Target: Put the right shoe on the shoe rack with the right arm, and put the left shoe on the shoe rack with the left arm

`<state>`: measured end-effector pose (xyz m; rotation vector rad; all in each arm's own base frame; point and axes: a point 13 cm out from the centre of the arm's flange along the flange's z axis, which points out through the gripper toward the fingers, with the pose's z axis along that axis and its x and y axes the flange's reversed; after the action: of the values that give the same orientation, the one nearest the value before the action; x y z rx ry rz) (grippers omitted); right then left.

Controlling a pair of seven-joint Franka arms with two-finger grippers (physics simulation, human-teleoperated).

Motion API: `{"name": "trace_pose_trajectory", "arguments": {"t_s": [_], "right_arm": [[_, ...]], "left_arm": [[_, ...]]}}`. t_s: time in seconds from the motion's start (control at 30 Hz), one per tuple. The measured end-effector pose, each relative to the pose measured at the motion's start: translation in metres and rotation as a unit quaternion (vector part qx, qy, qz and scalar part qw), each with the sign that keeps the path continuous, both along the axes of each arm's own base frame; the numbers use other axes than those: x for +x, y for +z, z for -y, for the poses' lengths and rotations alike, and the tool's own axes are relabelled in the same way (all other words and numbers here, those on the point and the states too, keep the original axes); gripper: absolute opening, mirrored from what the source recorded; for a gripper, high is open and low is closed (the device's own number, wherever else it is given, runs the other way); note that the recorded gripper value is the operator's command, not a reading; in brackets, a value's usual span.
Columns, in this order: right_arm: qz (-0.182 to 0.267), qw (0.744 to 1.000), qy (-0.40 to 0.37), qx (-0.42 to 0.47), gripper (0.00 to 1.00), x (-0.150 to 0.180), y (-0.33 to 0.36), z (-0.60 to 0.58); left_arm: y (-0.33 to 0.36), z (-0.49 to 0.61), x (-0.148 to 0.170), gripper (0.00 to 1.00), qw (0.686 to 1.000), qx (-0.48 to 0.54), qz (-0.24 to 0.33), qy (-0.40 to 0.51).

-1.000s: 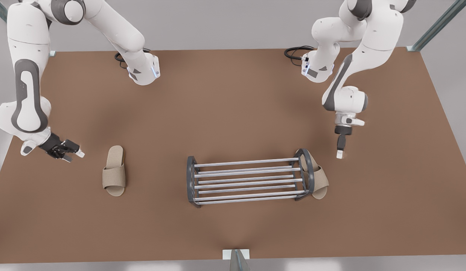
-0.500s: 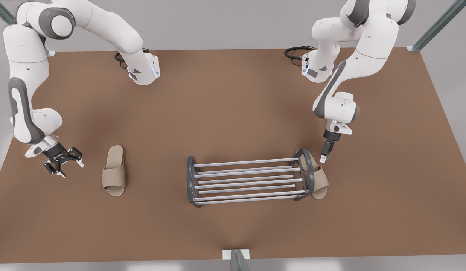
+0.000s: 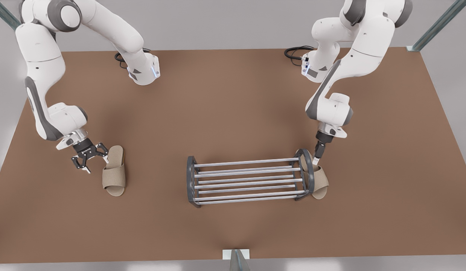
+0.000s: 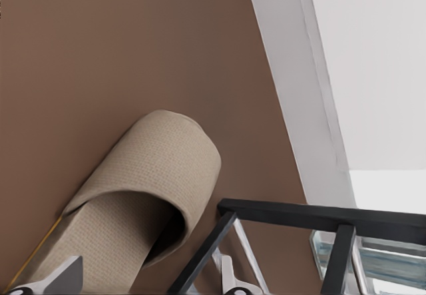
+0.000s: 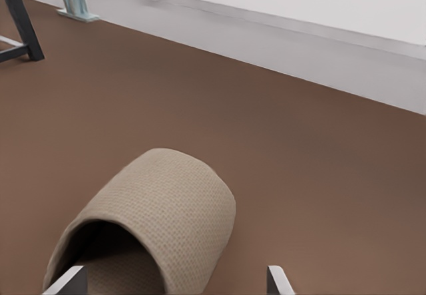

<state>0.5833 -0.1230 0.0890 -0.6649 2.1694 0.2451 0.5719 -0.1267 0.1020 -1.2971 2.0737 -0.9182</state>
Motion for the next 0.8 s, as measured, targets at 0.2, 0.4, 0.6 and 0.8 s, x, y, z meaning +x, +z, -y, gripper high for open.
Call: {"name": "trace_pose_trajectory", "arguments": {"t_s": [0.2,0.4,0.6,0.8], "right_arm": [[0.008,1.0,0.001,-0.023,1.0,0.003,-0.02,0.004],[0.016,0.999,0.012,-0.04,1.0,0.005,-0.032,0.003],[0.03,0.998,0.02,-0.054,1.0,0.016,-0.032,-0.001],[0.039,0.997,0.024,-0.062,1.0,0.028,-0.031,-0.002]], "left_arm": [[-0.011,0.008,0.013,1.0,0.998,-0.054,-0.012,0.037],[-0.021,0.008,0.024,1.0,0.993,-0.096,-0.02,0.07],[-0.023,0.002,0.038,1.0,0.987,-0.127,-0.022,0.099],[-0.032,0.002,0.043,1.0,0.981,-0.149,-0.03,0.117]]}}
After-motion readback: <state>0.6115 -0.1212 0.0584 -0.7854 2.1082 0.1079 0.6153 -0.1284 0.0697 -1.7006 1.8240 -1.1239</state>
